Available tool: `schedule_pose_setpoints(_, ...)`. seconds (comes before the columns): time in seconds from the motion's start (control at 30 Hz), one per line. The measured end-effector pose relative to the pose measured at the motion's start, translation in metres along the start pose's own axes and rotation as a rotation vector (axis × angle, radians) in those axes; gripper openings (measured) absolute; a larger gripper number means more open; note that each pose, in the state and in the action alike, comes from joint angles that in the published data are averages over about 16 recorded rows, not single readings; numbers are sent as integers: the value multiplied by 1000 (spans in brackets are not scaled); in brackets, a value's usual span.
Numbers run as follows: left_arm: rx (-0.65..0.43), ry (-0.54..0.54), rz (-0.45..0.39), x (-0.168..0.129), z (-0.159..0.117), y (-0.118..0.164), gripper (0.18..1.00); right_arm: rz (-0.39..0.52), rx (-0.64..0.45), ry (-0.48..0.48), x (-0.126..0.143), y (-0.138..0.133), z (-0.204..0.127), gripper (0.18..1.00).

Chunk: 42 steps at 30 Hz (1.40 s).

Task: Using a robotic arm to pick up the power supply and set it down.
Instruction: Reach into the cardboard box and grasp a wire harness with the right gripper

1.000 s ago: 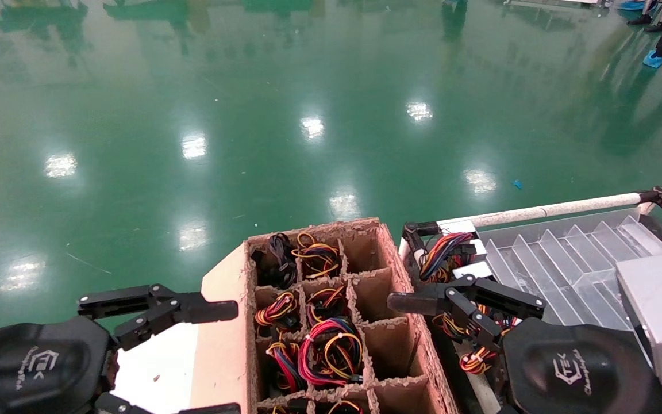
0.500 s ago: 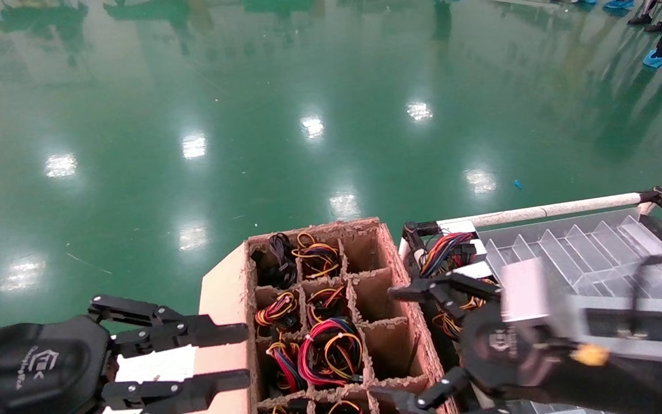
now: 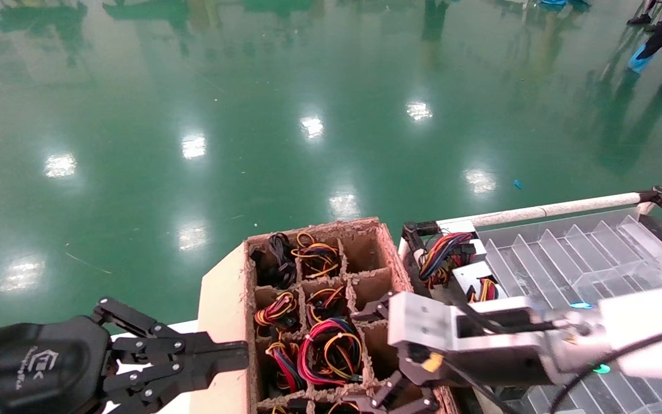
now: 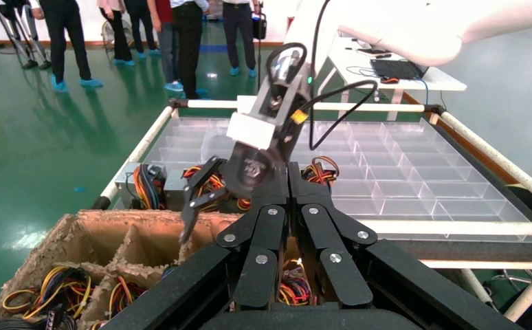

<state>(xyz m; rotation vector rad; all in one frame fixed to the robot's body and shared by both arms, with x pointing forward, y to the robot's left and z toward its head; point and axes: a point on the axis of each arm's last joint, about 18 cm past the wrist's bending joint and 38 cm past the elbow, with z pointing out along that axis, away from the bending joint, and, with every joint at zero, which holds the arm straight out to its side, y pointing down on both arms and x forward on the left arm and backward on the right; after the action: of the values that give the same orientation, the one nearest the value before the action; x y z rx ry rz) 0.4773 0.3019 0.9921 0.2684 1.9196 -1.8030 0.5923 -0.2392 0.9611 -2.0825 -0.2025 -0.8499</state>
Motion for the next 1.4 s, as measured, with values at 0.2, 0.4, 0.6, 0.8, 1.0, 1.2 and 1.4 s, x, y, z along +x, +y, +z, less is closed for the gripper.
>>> schedule_pose_setpoints(0.2,0,0,0,0,0,0,205,-30,-42,9,13,-1,22,945)
schedule_pose_setpoints(0.4,0,0,0,0,0,0,193,-43,-63,26,23,2,35,872)
schedule_pose_setpoints(0.6,0,0,0,0,0,0,191,-45,-77,37,28,6,42,761)
schedule_pose_setpoints(0.8,0,0,0,0,0,0,193,-42,-88,36,29,11,45,625)
schedule_pose_setpoints(1.0,0,0,0,0,0,0,207,-41,-95,33,29,12,43,481)
schedule_pose_setpoints(1.2,0,0,0,0,0,0,247,-42,-90,34,28,10,38,360)
schedule_pose_setpoints(1.4,0,0,0,0,0,0,320,-45,-60,48,30,0,24,280)
